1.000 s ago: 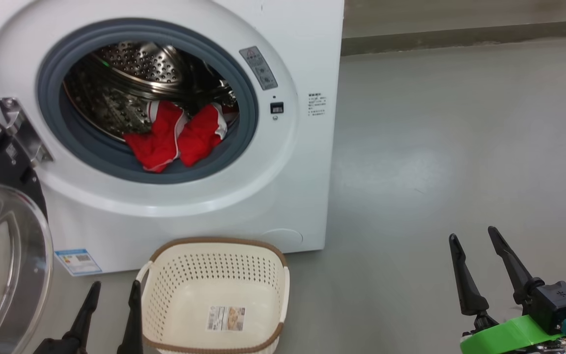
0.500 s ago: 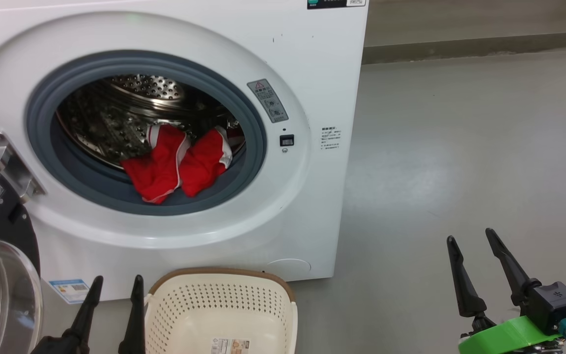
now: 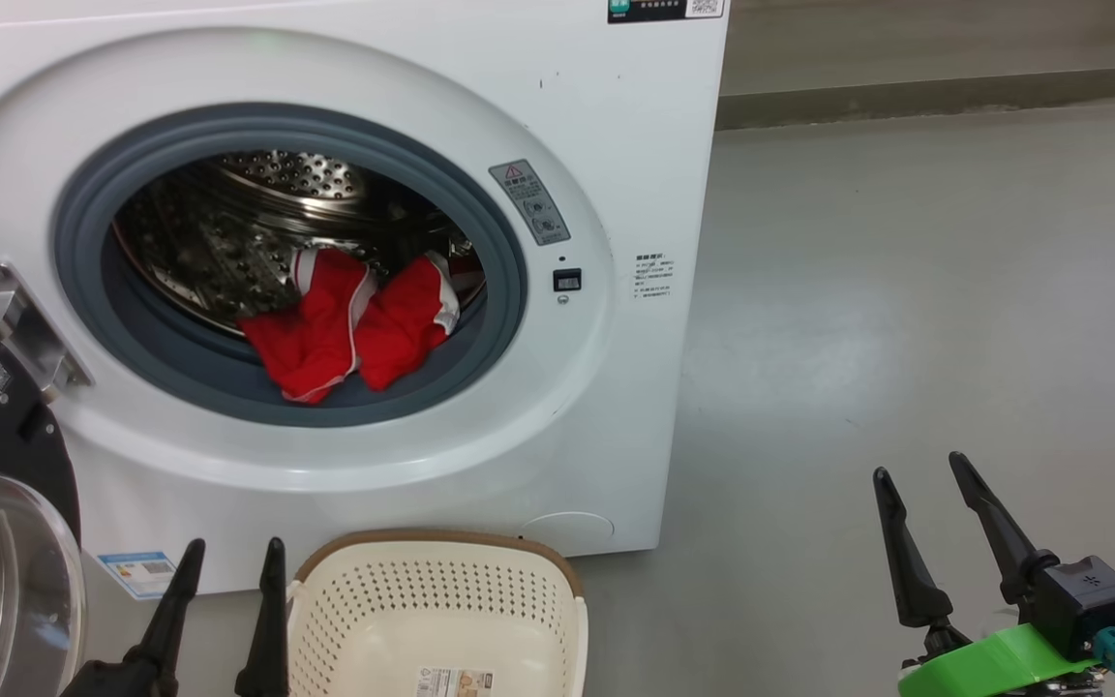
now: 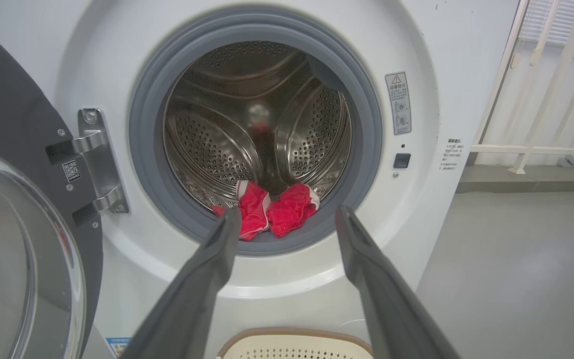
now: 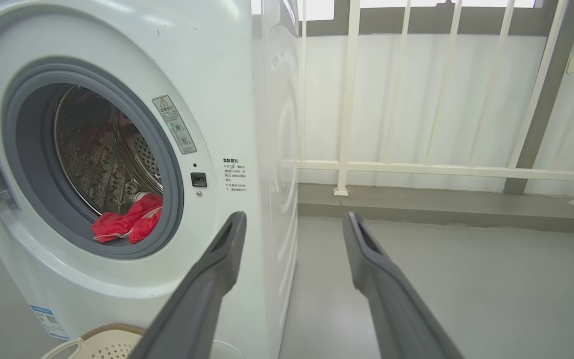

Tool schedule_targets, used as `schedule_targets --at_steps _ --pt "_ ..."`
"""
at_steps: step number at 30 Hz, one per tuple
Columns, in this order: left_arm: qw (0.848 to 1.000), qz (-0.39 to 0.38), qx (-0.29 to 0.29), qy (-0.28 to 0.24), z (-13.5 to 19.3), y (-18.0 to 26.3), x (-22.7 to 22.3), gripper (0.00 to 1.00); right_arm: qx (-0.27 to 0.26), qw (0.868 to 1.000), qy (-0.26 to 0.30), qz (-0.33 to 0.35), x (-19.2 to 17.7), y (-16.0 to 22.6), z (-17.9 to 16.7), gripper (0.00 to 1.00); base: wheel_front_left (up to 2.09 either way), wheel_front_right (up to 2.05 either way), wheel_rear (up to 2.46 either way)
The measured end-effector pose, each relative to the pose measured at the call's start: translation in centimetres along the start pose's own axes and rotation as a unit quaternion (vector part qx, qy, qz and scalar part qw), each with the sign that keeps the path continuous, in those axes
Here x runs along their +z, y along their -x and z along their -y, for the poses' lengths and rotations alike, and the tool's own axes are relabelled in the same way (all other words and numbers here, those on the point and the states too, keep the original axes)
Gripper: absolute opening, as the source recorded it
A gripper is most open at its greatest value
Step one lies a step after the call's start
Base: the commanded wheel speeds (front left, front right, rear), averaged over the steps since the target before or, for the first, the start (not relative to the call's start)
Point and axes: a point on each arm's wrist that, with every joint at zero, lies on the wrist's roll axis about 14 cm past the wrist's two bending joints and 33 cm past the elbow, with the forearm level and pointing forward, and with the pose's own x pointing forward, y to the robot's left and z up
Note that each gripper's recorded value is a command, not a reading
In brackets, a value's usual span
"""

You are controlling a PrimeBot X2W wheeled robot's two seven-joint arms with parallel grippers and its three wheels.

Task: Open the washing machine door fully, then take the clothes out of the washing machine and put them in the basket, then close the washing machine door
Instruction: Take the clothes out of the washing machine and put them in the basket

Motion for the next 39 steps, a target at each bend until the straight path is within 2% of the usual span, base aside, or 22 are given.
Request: schedule_targets --at_steps 12,22,39 --pt "1.000 -0.012 0.017 0.003 -0.3 -0.2 -0.9 1.00 0.012 1.000 -0.002 -0.016 -1.1 -0.5 -0.8 1.00 0.00 0.00 0.00" --pt "1.000 0.007 0.012 0.007 0.3 -2.9 0.0 1.00 0.023 0.999 0.002 -0.038 -2.7 -1.6 -1.4 1.00 0.00 0.00 0.00" --pt "1.000 0.013 0.003 0.008 0.0 -11.9 -0.8 1.00 0.059 0.997 -0.003 -0.047 -5.0 -7.4 -3.6 1.00 0.00 0.00 0.00"
